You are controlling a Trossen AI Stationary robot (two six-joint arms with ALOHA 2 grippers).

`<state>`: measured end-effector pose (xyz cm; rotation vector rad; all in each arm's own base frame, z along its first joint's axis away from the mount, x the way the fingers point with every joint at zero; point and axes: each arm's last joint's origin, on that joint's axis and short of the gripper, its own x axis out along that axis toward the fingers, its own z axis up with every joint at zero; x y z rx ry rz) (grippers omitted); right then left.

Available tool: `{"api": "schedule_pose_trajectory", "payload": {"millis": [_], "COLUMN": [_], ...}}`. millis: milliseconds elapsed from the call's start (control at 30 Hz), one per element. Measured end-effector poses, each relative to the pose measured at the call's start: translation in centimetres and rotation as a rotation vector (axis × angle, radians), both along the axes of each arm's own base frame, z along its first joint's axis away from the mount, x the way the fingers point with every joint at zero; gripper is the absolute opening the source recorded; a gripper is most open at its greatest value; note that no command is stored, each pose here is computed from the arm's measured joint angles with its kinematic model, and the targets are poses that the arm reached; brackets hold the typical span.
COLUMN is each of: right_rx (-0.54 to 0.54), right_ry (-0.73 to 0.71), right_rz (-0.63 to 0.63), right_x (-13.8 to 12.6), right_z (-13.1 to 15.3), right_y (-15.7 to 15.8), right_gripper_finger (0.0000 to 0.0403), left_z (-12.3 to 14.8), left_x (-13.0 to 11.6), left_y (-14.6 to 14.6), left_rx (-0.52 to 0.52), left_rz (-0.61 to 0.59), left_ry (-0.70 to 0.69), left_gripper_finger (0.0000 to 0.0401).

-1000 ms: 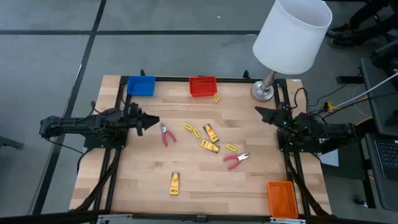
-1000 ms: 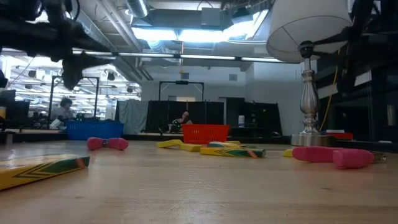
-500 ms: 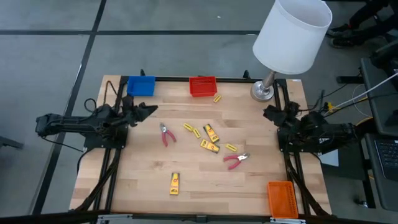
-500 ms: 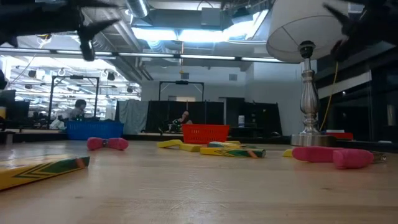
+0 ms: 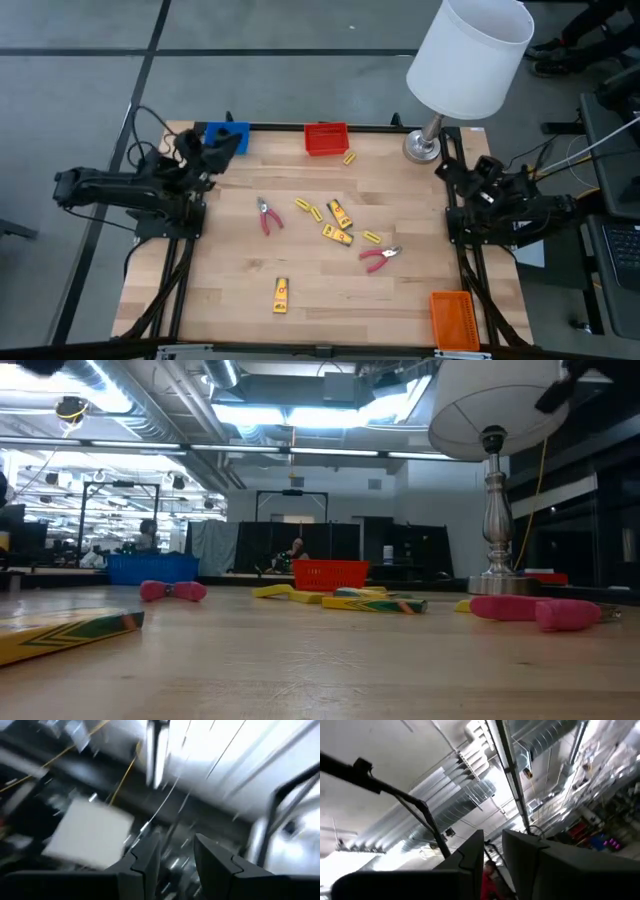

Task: Pick & Place School Supplies
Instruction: Put the yellow crayon box into the red bin

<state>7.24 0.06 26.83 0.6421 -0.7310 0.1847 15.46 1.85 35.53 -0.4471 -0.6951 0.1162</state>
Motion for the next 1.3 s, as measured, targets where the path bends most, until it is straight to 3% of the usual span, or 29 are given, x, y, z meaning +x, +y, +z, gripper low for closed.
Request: {"api": "schedule_pose_trajectory", "payload": {"millis": [167, 233, 467, 600, 700, 833, 967, 1133, 1300], "right_rx": [-0.18, -0.223, -0.253, -0.306, -0.406, -0.505, -0.507, -0.399, -0.286], "right_ry": [0.01, 0.042, 0.426, 0.547, 0.655, 0.828, 1.078, 1.289, 1.488], "right_rz": [-0.048, -0.042, 0.059, 0.05, 0.049, 0.047, 0.085, 0.203, 0.279], "right_x": [0.8, 1.6, 6.4, 9.2, 11.2, 12.8, 14.4, 15.9, 18.1], "right_z": [3.4, 4.7, 10.4, 14.8, 17.4, 19.6, 18.5, 15.7, 11.1], "right_y": [0.3, 0.4, 0.8, 0.9, 1.1, 1.1, 1.1, 1.4, 1.6], "right_gripper_finger": [0.0075, 0.0075, 0.0075, 0.0075, 0.0075, 0.0075, 0.0075, 0.0075, 0.0075], "left_z": [1.9, 2.6, 6.6, 6.8, 5.5, 3.5, 1.0, -2.9, -6.5], "left_x": [2.4, 3.2, 5.1, 5.3, 5.2, 4.4, 4.0, 3.2, 2.0], "left_y": [0.5, 0.6, 0.8, 0.7, 0.6, 0.4, -0.5, -2.8, -5.3], "left_rx": [-0.017, 0.016, 0.239, 0.376, 0.393, 0.328, 0.248, 0.158, 0.097], "left_rz": [0.107, 0.145, 0.178, 0.156, 0.079, -0.04, -0.142, -0.262, -0.286], "left_ry": [0.592, 0.77, 1.041, 1.192, 1.335, 1.539, 1.655, 1.727, 1.687], "left_gripper_finger": [0.0114, 0.0114, 0.0114, 0.0114, 0.0114, 0.0114, 0.0114, 0.0114, 0.0114]}}
